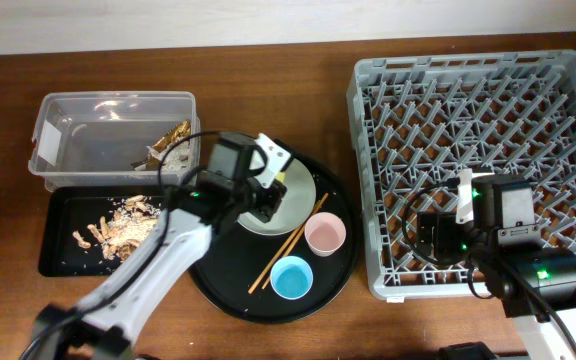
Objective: Sort waste into correct bins and load items into the dishwasher rack
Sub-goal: 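Set the yellow bowl on the white plate and grasp the blue cup with left gripper, then hand the blue cup from the left gripper to the right gripper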
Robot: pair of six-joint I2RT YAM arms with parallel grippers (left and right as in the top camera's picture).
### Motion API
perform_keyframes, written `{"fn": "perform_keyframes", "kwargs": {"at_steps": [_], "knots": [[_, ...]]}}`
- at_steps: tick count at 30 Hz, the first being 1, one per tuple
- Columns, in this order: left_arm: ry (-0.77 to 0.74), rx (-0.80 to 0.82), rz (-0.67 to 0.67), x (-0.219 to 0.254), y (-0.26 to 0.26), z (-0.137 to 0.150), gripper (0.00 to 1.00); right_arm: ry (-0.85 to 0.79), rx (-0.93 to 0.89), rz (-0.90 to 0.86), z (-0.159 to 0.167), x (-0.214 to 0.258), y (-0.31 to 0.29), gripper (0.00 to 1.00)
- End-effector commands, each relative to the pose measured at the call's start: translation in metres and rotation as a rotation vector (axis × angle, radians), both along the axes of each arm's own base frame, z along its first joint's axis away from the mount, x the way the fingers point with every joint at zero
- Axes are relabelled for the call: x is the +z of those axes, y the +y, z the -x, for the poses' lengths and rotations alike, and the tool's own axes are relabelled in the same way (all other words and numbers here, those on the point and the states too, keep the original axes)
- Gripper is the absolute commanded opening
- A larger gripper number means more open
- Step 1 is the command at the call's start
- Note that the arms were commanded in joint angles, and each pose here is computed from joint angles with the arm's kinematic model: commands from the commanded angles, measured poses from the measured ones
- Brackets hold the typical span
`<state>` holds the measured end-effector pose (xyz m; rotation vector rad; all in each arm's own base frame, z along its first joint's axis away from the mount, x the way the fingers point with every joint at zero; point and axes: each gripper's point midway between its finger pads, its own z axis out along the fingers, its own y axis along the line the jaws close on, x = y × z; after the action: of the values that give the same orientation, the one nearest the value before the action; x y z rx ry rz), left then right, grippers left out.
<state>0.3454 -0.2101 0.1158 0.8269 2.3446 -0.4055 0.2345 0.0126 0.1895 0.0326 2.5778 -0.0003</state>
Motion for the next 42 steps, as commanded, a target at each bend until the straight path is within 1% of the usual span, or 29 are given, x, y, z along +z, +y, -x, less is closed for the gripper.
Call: {"fn": "perform_keyframes", "kwargs": {"at_steps": [1, 5, 7, 8, 9, 10, 12, 15, 17, 18, 19, 20, 22, 26, 30, 37, 38, 40, 41, 42], "knots": [[0.038, 0.027, -0.081, -0.033, 0.001, -0.007, 0.00, -0.018, -0.011, -0.008, -0.002, 0.007, -0.001, 0.99], [0.073, 0.024, -0.097, -0.049, 0.001, -0.006, 0.02, -0.018, -0.011, -0.008, -0.002, 0.007, -0.001, 0.99], [0.072, 0.024, -0.097, -0.049, 0.000, -0.006, 0.23, -0.018, -0.011, -0.008, -0.002, 0.007, -0.001, 0.99], [0.072, 0.024, -0.096, -0.049, 0.000, -0.007, 0.24, -0.018, -0.011, -0.008, -0.002, 0.007, -0.001, 0.99], [0.073, 0.024, -0.097, -0.049, 0.001, -0.006, 0.28, -0.018, -0.010, -0.007, -0.002, 0.007, -0.001, 0.99], [0.076, 0.019, -0.090, -0.048, 0.000, -0.005, 0.40, -0.018, -0.011, -0.008, -0.002, 0.007, -0.001, 0.99], [0.087, -0.015, -0.042, -0.035, -0.008, 0.002, 0.47, -0.018, -0.010, -0.007, -0.002, 0.007, -0.001, 0.99], [0.100, -0.029, -0.020, -0.005, -0.007, 0.015, 0.51, -0.018, -0.010, -0.007, -0.002, 0.007, -0.001, 0.99], [0.119, -0.004, -0.012, 0.019, 0.003, 0.033, 0.53, -0.018, -0.011, -0.008, -0.002, 0.007, -0.001, 0.99], [0.167, 0.037, 0.001, 0.030, 0.011, 0.051, 0.53, -0.018, -0.010, -0.007, -0.002, 0.007, -0.001, 0.99], [0.231, 0.042, 0.015, 0.033, 0.014, 0.069, 0.53, -0.018, -0.010, -0.007, -0.002, 0.007, -0.001, 0.99], [0.276, 0.025, 0.022, 0.032, 0.014, 0.081, 0.53, -0.018, -0.011, -0.008, -0.002, 0.007, -0.001, 0.99], [0.342, 0.015, 0.014, 0.027, 0.016, 0.095, 0.53, -0.018, -0.011, -0.008, -0.002, 0.007, -0.001, 0.99], [0.477, -0.004, -0.014, 0.001, 0.019, 0.124, 0.52, -0.018, -0.011, -0.008, -0.002, 0.007, -0.001, 0.99], [0.525, -0.026, -0.046, -0.020, 0.020, 0.142, 0.53, -0.016, -0.011, -0.007, -0.002, 0.006, -0.001, 0.99], [0.509, -0.086, -0.054, -0.044, 0.010, 0.156, 0.53, -0.015, -0.010, -0.008, -0.002, 0.006, -0.001, 0.99], [0.509, -0.088, -0.055, -0.049, 0.009, 0.158, 0.50, -0.015, -0.011, -0.007, -0.002, 0.006, -0.001, 0.99], [0.520, -0.079, -0.059, -0.061, 0.012, 0.163, 0.38, -0.015, -0.010, -0.008, -0.002, 0.006, -0.001, 0.99], [0.521, -0.079, -0.060, -0.064, 0.013, 0.164, 0.26, -0.015, -0.010, -0.008, -0.002, 0.006, -0.001, 0.99], [0.518, -0.079, -0.059, -0.064, 0.013, 0.164, 0.19, -0.015, -0.011, -0.007, -0.002, 0.006, -0.001, 0.99]]}}
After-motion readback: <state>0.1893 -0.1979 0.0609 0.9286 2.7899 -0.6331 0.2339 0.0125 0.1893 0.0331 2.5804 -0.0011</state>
